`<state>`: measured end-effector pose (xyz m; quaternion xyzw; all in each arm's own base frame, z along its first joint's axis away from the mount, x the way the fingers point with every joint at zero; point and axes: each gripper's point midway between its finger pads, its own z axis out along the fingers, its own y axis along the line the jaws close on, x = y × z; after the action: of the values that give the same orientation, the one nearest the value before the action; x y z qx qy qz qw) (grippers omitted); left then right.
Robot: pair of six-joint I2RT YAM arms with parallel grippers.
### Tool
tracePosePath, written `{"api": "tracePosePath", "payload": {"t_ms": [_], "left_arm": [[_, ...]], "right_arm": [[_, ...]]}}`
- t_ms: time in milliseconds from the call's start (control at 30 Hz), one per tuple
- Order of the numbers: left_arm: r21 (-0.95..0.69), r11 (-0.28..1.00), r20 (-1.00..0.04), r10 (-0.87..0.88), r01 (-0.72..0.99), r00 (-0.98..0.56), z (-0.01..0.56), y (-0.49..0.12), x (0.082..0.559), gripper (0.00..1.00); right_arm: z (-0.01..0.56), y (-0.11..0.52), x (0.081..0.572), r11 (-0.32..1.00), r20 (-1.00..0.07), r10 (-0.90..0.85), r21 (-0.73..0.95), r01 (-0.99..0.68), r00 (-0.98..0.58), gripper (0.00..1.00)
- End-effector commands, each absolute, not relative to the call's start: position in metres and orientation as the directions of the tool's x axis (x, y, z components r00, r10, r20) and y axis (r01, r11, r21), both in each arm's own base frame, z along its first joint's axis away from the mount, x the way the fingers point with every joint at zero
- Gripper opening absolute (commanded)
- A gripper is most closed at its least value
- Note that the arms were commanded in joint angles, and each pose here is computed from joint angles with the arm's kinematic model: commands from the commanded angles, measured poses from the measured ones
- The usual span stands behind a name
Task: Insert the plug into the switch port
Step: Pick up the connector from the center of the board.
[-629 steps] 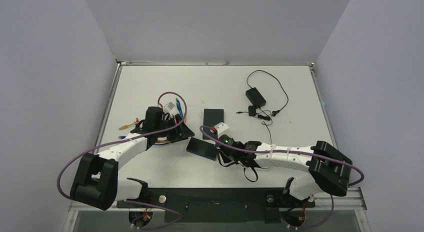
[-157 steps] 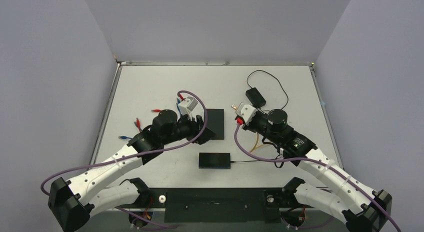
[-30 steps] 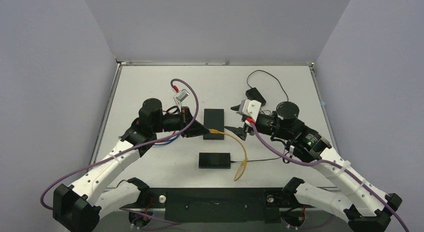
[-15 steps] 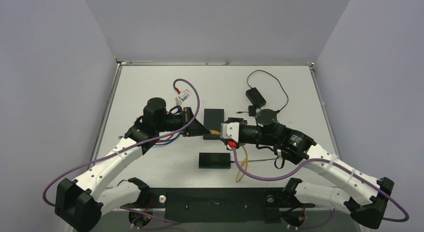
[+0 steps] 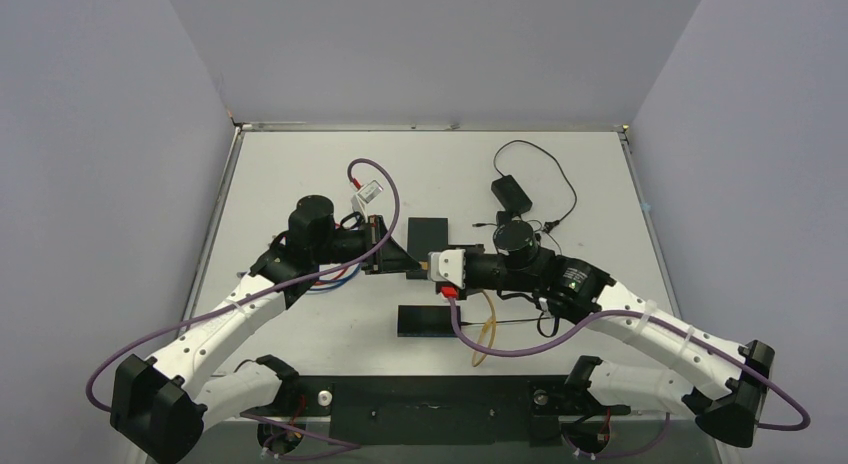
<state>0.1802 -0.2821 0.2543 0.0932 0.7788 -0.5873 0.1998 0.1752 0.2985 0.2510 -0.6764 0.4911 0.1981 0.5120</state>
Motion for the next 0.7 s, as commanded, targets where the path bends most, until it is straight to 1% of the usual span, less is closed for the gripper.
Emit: {"api": "tracePosePath", "payload": {"t_ms": [0, 167, 467, 667], "left_arm": [[-0.875, 0.259, -0.443, -0.09, 0.408, -0.892, 0.272, -0.284, 0.18, 0.0], [-0.877, 0.253, -0.44, -0.086, 0.408, -0.894, 0.272, -0.284, 0.179, 0.0], [-0.878, 0.25, -0.441, -0.088, 0.409, -0.893, 0.272, -0.283, 0.178, 0.0], [-0.877, 0.243, -0.445, -0.087, 0.414, -0.891, 0.275, -0.283, 0.176, 0.0]], "right_arm": [[0.259, 0.306, 0.181, 0.024, -0.763, -0.442, -0.535, -0.844, 0.471, 0.32], [0.258, 0.306, 0.182, 0.026, -0.759, -0.449, -0.538, -0.843, 0.471, 0.29], [0.251, 0.308, 0.184, 0.023, -0.759, -0.462, -0.528, -0.849, 0.459, 0.28], [0.249, 0.308, 0.184, 0.021, -0.757, -0.467, -0.526, -0.85, 0.457, 0.24]]}}
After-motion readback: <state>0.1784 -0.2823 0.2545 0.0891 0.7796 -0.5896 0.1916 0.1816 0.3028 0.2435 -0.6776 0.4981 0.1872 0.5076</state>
